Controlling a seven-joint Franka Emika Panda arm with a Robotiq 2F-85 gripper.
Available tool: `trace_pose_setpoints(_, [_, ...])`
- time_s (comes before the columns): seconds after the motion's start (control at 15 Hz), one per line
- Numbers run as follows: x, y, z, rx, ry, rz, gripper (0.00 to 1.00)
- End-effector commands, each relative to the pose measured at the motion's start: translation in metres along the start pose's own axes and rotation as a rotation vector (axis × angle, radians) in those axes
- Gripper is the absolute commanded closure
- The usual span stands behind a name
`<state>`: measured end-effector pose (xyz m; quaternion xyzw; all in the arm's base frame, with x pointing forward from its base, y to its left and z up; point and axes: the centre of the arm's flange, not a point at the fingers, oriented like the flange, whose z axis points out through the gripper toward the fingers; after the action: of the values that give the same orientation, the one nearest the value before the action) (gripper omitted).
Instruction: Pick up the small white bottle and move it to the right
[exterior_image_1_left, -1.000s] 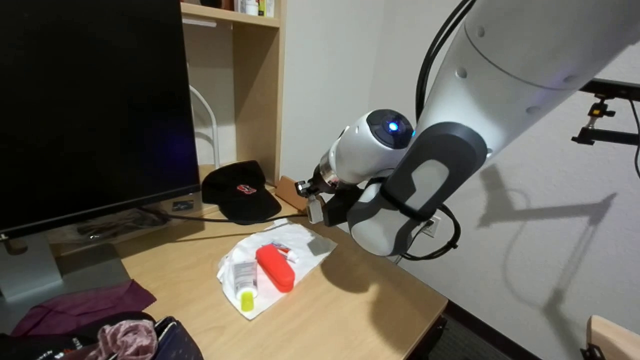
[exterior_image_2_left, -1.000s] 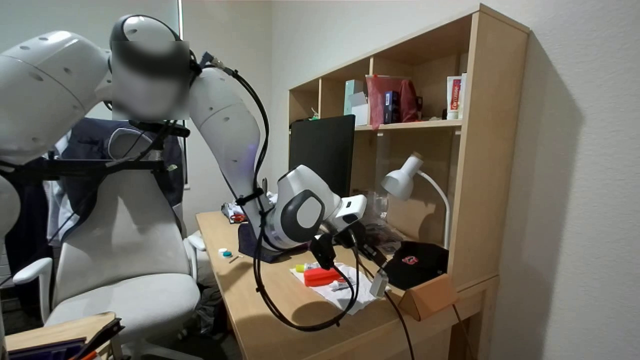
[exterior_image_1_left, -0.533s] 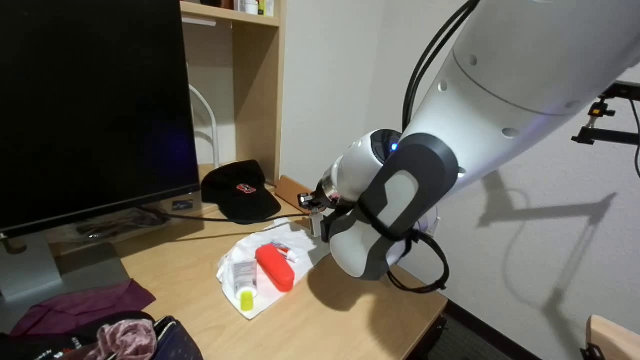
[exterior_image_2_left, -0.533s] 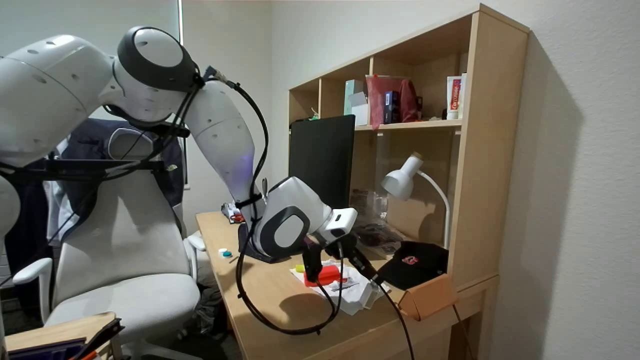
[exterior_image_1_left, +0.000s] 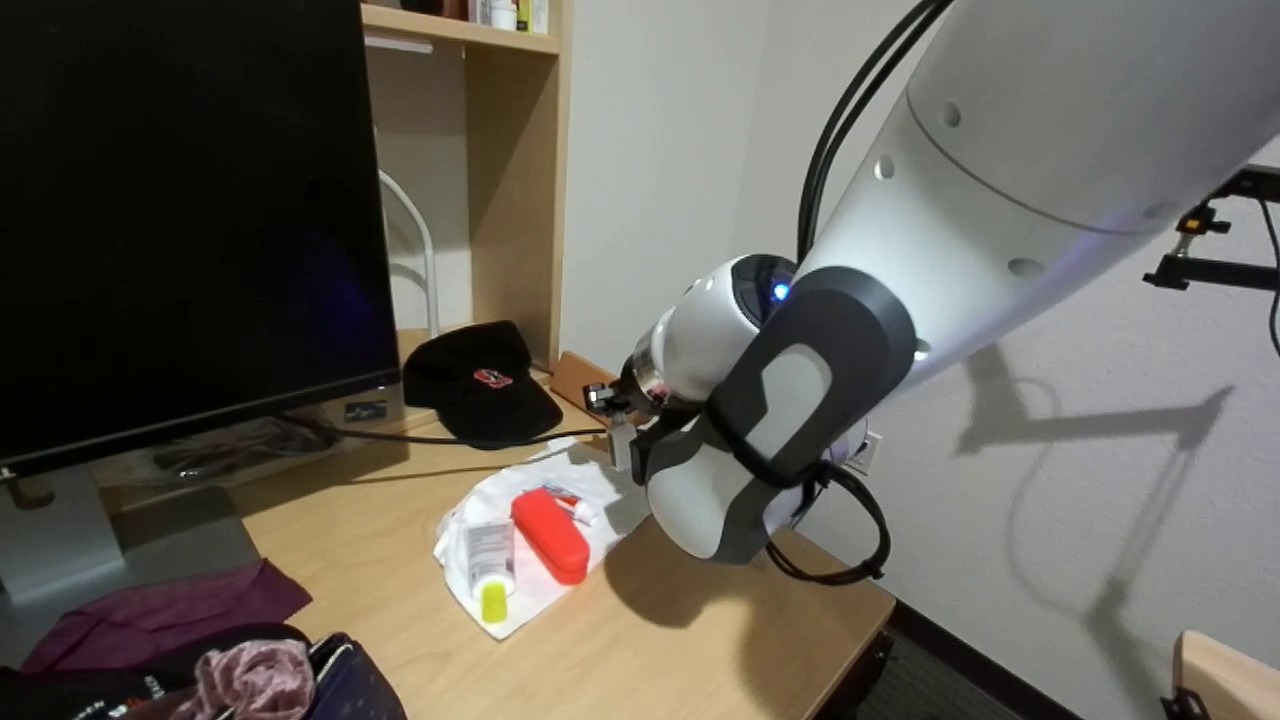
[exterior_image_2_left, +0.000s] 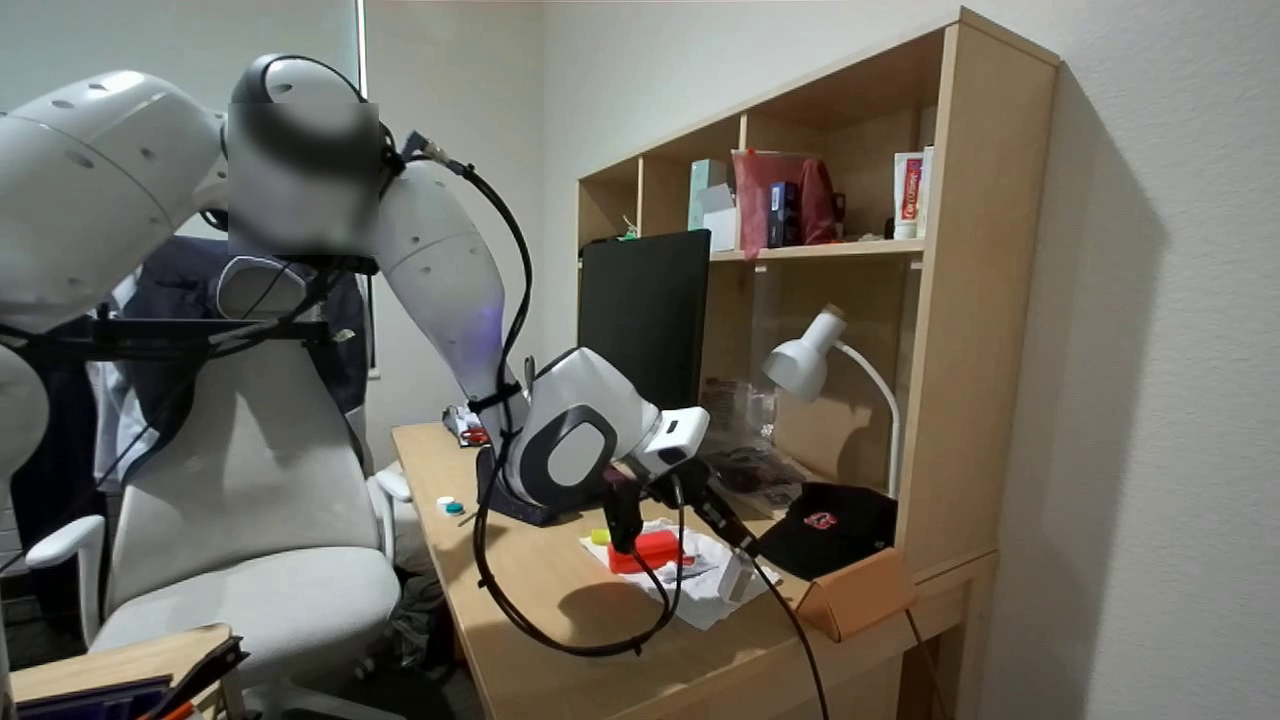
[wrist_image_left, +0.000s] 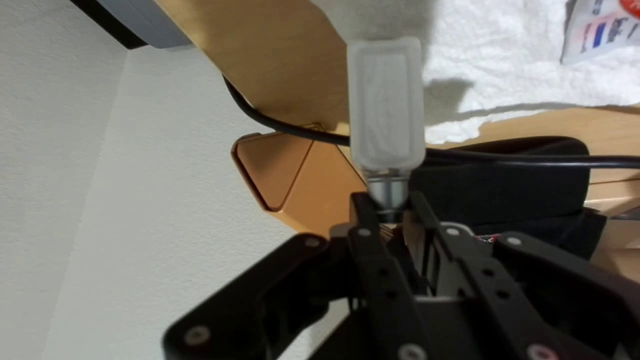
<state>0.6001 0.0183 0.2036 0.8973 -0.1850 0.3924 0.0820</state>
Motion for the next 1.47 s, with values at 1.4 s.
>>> trace_pose_setpoints(1.4, [-0.091,-0.019,-0.027,-0.053,0.076,-0.030,0.88])
